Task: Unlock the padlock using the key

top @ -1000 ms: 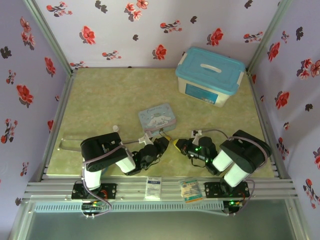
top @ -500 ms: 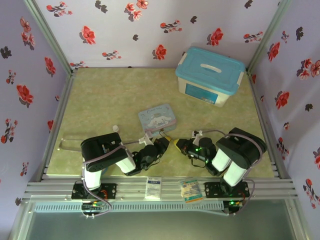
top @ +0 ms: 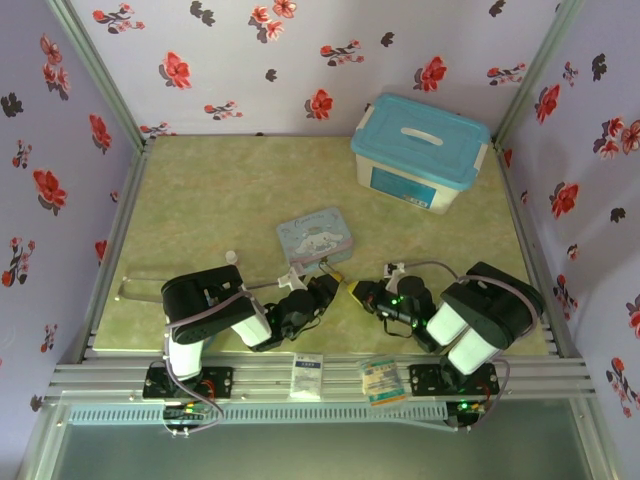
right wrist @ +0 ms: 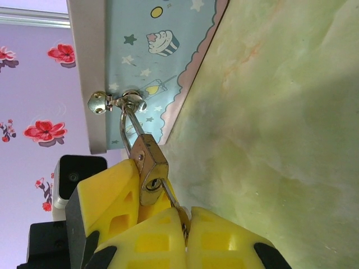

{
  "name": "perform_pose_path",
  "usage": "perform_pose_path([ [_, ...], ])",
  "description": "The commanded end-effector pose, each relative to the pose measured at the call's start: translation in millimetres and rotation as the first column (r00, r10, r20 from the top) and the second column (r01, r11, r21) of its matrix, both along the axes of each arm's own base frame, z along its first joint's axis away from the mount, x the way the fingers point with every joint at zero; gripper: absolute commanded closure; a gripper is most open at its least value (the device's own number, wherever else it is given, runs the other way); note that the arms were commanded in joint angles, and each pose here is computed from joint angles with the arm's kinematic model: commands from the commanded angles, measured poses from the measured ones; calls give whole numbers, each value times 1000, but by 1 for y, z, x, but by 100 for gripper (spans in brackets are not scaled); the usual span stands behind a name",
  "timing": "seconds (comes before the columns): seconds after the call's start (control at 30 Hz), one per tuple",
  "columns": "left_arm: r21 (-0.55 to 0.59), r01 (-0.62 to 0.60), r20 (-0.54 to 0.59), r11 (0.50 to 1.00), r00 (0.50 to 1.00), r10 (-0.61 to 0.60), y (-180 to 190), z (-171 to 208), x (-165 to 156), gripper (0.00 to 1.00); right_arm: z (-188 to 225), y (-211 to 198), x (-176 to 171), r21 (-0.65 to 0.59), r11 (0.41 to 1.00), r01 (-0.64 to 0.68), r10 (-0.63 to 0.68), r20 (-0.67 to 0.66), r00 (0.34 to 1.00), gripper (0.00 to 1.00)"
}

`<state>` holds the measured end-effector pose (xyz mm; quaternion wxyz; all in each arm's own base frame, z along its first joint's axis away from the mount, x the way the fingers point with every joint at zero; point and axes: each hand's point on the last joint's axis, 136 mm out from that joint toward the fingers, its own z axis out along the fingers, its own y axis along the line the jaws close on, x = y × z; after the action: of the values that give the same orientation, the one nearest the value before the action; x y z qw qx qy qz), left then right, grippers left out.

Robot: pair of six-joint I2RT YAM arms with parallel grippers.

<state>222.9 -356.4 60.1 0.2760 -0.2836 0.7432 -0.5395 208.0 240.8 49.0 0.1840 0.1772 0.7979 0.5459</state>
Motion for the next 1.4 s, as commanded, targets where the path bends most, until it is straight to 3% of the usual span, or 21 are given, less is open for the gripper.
perform_pose_path([
  [0.0,-82,1,38,997,999,2,-11,21,1,100,10,9,3,13,999,-30,30,40,999,100],
  [0.33,-83,10,30,997,1000,-8,-14,18,0,100,17,25,8,61,996,-69,65,62,996,100],
  [0.53,-69,-11,24,998,1000,12,-9,12,1,100,14,11,1,38,999,-34,32,64,997,100],
  [0.93,-74,-20,25,997,999,22,-15,11,6,100,11,0,-9,-81,996,-45,49,58,997,100],
  [1.1,-80,-19,26,997,999,21,-15,13,5,100,12,-14,-9,-196,980,-24,37,64,997,100],
  [1.37,-93,-20,26,995,999,23,-17,17,5,100,2,-13,-14,-206,976,-70,73,6,997,100],
])
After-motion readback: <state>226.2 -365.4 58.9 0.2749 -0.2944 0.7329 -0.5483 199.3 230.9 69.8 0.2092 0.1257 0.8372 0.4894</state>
